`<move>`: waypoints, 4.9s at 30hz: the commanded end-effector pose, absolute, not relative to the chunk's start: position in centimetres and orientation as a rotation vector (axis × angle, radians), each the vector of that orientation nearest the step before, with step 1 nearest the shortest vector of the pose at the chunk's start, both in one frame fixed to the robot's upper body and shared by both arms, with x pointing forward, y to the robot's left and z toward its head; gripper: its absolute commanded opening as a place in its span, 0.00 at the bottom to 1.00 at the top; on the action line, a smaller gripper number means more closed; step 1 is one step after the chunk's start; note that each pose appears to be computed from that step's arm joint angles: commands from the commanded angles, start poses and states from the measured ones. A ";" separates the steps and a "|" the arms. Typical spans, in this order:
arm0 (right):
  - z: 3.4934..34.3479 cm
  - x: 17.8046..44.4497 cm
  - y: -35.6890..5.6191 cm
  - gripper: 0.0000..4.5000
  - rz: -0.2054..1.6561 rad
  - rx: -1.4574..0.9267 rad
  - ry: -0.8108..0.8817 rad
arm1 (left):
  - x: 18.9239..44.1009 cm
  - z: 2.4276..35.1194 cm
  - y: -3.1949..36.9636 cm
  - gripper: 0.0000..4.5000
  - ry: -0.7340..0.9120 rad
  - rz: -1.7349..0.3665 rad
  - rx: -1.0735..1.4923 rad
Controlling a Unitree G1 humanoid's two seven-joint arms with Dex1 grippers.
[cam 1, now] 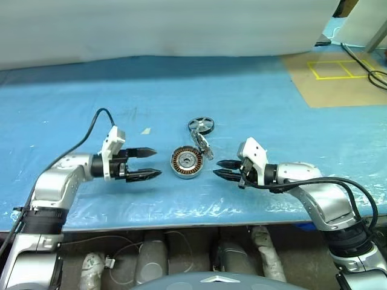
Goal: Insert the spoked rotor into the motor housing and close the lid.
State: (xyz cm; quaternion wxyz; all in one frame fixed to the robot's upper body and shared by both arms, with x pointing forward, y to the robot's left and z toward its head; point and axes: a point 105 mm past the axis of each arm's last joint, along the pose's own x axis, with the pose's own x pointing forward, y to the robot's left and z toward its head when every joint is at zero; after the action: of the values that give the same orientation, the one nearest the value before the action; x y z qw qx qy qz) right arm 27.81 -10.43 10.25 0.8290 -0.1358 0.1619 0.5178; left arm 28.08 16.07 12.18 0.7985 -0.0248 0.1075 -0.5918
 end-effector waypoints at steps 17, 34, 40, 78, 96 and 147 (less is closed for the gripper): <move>9.2 28.2 -8.2 0.36 1.216 -0.308 0.334 | 28.3 12.4 14.9 1.00 0.173 -1.211 0.015; 9.9 28.8 -8.9 0.99 1.187 -0.174 0.375 | 28.8 12.1 14.6 1.00 0.187 -1.208 0.048; 11.3 30.1 -9.4 0.99 1.105 -0.109 0.321 | 28.9 11.4 14.6 1.00 0.206 -1.204 0.089; 15.3 33.0 -7.0 0.00 0.987 -0.232 0.070 | 29.3 10.4 14.2 1.00 0.205 -1.229 0.112; 14.3 34.7 -4.6 0.00 1.019 -0.334 0.000 | 29.1 10.2 14.3 1.00 0.209 -1.236 0.113; 10.7 31.4 -13.8 0.41 0.816 -0.527 0.176 | 30.2 9.7 14.1 1.00 0.180 -1.212 0.107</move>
State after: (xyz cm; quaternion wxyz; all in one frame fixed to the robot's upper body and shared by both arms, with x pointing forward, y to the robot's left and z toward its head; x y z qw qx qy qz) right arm 30.84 -13.97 9.05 0.8766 -0.2122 0.1332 0.4108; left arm 29.66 14.10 8.74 0.8107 0.0391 0.1097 -0.5738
